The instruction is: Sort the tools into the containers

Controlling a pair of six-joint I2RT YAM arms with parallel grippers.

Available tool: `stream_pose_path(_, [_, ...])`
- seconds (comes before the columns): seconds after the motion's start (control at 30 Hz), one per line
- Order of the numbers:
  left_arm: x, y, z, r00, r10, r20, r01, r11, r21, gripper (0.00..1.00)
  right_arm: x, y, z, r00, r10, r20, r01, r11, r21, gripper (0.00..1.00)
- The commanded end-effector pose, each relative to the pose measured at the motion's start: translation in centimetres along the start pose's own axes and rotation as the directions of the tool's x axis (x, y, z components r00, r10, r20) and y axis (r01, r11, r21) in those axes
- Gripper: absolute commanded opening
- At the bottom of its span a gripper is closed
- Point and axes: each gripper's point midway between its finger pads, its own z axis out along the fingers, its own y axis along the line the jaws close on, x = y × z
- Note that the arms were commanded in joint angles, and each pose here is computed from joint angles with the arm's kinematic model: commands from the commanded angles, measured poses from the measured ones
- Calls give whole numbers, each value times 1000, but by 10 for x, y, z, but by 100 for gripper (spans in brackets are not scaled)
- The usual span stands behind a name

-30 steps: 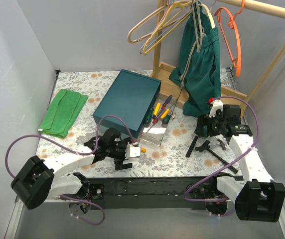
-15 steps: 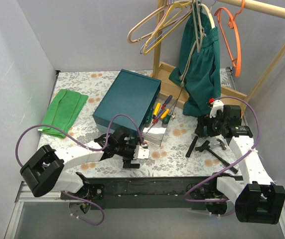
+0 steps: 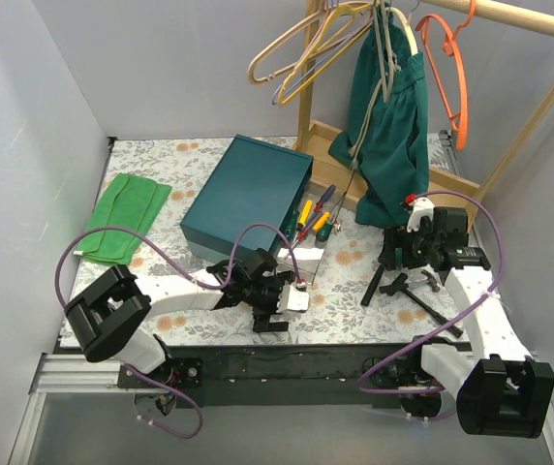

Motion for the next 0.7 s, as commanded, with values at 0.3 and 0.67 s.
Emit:
stream_pose_path(0.3, [-21,20,-35,998,21,66,-8,982,-188,95,-7,-3,-3,999,-25,46,24,1000,14,89])
stream_pose_path(0.67, [25,17,-82,987,-155,-35,134,931,-340,86,-8,-3,-4,998,-29,48,28,999,17,88])
